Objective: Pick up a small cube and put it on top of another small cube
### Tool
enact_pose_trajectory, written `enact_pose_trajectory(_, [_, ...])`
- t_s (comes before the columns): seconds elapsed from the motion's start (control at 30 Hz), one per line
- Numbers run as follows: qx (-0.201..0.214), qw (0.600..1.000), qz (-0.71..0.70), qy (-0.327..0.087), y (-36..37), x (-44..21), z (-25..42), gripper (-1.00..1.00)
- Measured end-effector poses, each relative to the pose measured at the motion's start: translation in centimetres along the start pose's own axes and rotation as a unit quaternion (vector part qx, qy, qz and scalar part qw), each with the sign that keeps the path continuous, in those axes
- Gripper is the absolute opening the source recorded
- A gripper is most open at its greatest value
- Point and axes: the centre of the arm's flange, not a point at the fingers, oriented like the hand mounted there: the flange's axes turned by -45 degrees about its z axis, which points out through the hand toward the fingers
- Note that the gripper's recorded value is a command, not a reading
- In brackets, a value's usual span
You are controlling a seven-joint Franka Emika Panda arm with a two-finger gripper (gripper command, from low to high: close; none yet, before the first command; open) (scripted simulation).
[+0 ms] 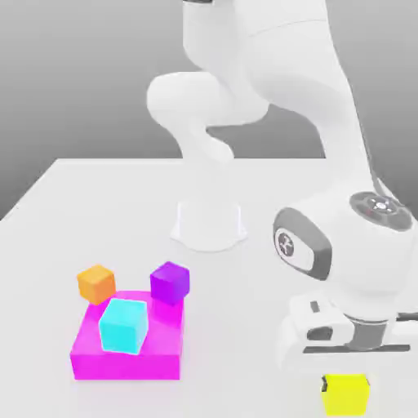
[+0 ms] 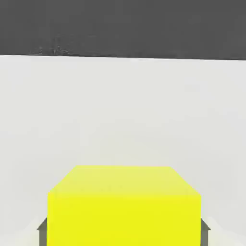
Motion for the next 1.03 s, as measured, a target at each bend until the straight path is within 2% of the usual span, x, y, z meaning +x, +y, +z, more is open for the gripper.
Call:
enact_pose_trajectory(0.1, [-0.005,1.000,0.018,-0.001,1.4,0.0,-3.5,-1.00])
enact_pose_trajectory(0.3, [-0.036,0.973,0.227,-0.002,15.3,-0.9,-7.6,-1.00])
enact_pose_trajectory(0.43, [-0.043,0.916,0.399,-0.003,26.2,-4.5,-10.1,-1.00])
enact_pose_trajectory(0.53, [-0.039,0.872,0.488,-0.002,30.2,-7.8,-11.8,-1.00])
enact_pose_trajectory(0.73, [-0.008,0.740,0.673,0.000,37.9,-16.6,-14.2,-1.00])
enact_pose_trajectory(0.8, [-0.003,0.721,0.692,0.001,38.7,-17.6,-13.0,-1.00])
enact_pose_trajectory(0.93, [-0.002,0.716,0.698,0.001,38.8,-18.0,-8.9,-1.00])
enact_pose_trajectory(0.97, [-0.002,0.715,0.699,0.001,38.8,-18.0,-8.2,1.00])
enact_pose_trajectory(1.03, [-0.002,0.715,0.699,0.001,38.8,-18.0,-8.2,1.00])
